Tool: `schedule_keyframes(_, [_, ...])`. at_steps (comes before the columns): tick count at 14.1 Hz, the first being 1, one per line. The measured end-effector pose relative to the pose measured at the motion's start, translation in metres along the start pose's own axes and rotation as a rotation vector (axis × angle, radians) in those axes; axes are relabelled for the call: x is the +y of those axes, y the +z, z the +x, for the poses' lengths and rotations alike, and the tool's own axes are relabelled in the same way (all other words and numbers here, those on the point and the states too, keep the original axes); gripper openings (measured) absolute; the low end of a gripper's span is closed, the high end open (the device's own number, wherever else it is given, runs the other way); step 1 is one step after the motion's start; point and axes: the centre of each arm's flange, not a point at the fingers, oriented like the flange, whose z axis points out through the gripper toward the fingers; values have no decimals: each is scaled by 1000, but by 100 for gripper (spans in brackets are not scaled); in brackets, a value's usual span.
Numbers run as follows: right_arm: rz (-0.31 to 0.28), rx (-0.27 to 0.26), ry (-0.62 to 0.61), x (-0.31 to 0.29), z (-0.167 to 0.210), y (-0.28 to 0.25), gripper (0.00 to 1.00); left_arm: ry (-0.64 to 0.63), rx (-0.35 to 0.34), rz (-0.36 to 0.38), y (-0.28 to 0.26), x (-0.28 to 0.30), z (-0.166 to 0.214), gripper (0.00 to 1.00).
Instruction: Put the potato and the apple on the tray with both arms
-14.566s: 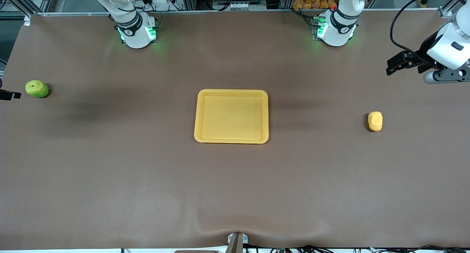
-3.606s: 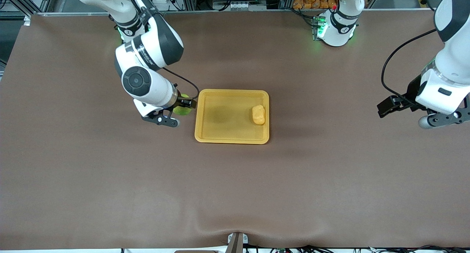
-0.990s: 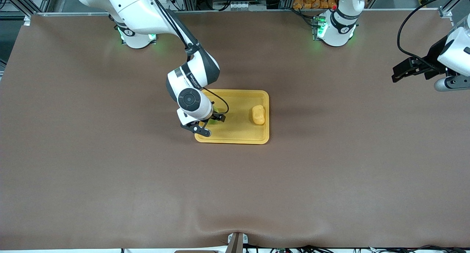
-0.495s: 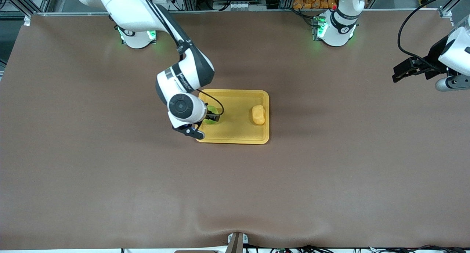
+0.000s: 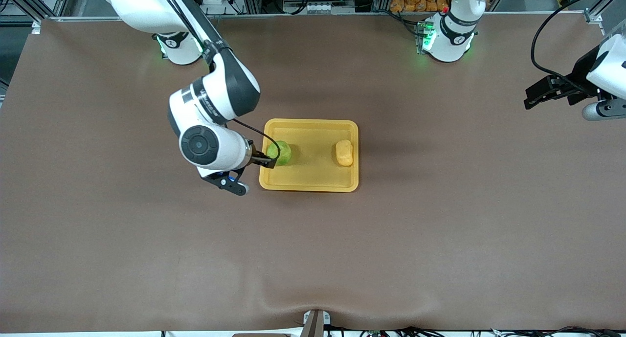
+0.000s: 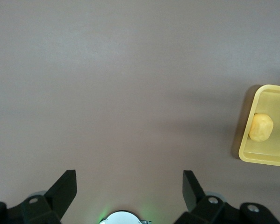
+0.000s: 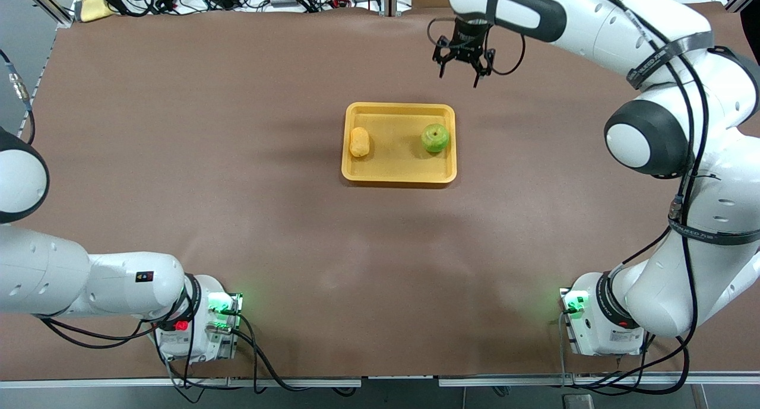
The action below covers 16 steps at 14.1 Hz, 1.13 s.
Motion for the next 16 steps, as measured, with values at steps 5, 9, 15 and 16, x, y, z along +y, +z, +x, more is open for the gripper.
schedule_keyframes(5, [36, 14, 40, 25, 18, -41, 100, 0, 2, 0, -1, 0, 0, 100])
schedule_keyframes(9, [42, -12, 114, 77, 49, -93, 100, 0, 10, -2, -4, -1, 0, 100])
schedule_keyframes(15, [90, 11, 117, 130, 74, -139, 100, -1, 18, -3, -8, -1, 0, 100])
schedule_keyframes(16, [93, 12, 107, 141, 75, -147, 100, -1, 18, -3, -8, -1, 0, 100])
